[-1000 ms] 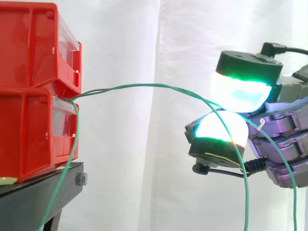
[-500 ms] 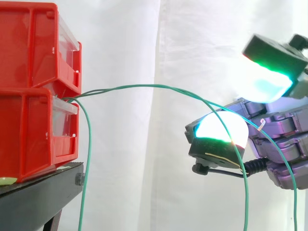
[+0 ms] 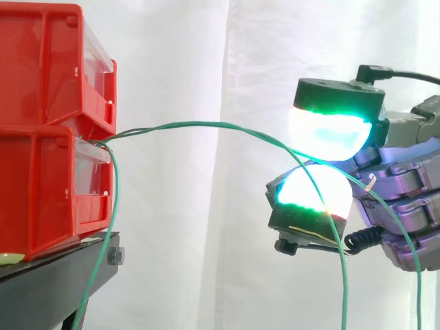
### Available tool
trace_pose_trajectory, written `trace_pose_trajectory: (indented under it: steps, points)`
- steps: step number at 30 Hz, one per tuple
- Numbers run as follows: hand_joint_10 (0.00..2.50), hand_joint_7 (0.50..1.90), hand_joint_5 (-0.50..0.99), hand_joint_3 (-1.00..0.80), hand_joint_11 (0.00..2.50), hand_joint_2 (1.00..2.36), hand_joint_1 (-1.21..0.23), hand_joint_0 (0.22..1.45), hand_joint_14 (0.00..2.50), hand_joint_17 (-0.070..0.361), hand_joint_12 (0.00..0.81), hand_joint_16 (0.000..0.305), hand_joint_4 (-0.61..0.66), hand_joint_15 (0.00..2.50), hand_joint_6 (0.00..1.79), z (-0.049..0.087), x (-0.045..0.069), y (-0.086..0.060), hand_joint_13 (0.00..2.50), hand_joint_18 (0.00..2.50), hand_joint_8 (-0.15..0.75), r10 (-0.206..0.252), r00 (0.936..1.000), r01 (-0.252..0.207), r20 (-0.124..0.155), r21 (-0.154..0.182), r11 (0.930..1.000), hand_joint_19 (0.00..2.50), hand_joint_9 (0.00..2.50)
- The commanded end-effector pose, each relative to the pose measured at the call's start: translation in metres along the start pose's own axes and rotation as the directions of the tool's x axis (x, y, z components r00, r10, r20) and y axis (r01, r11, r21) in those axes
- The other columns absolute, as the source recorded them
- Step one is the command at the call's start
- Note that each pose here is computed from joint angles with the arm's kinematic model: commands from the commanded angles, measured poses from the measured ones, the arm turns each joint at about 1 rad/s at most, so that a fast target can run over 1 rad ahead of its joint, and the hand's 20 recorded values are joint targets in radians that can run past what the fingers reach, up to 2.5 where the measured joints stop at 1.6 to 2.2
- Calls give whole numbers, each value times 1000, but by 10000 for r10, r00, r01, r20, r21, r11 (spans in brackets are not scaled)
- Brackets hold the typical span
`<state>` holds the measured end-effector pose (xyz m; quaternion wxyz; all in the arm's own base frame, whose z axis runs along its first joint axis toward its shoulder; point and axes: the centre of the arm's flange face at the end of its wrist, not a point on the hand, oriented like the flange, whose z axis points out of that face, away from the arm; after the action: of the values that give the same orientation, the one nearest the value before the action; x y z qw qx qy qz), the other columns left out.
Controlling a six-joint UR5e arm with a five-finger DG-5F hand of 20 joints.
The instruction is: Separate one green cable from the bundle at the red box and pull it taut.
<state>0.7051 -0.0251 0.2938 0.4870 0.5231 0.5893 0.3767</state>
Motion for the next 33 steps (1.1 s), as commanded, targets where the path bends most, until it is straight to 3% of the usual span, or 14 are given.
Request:
trace_pose_trajectory:
  steps: [1, 15, 21, 28, 29, 33]
  points:
    - [2104, 1364, 115, -370, 907, 1011, -632, 699, 2500, 110, 170, 49, 148, 759, 537, 0, 0, 0, 1940, 1937, 53, 2, 10000, -2, 1, -8, 10000, 1421, 2500]
    - [1954, 1485, 124, -307, 1027, 1016, -668, 725, 2500, 108, 156, 48, 150, 745, 500, -1, 0, 2, 1941, 1900, 43, 18, 10000, -18, 19, -21, 10000, 1429, 2500]
    - [1724, 1465, 126, -220, 1146, 1021, -681, 733, 2500, 110, 137, 49, 146, 727, 501, -3, -1, 7, 1959, 1878, 24, 67, 10000, -67, -3, -99, 9999, 1419, 2500]
    - [1724, 1467, 127, -196, 1146, 1022, -686, 734, 2500, 106, 130, 47, 145, 743, 502, -3, -2, 6, 1969, 1868, 24, 44, 10000, -44, -57, -44, 10000, 1419, 2500]
    - [1724, 1467, 127, -194, 1146, 1022, -687, 734, 2500, 107, 130, 48, 144, 743, 502, -11, -1, -1, 1969, 1866, 24, -122, 9984, 155, -559, 600, 9981, 1419, 2500]
    - [1724, 1470, 128, -186, 1146, 1022, -688, 733, 2500, 107, 122, 47, 143, 741, 502, -18, -6, -8, 1969, 1863, 24, -169, 9942, 294, -1062, 1174, 9926, 1413, 2500]
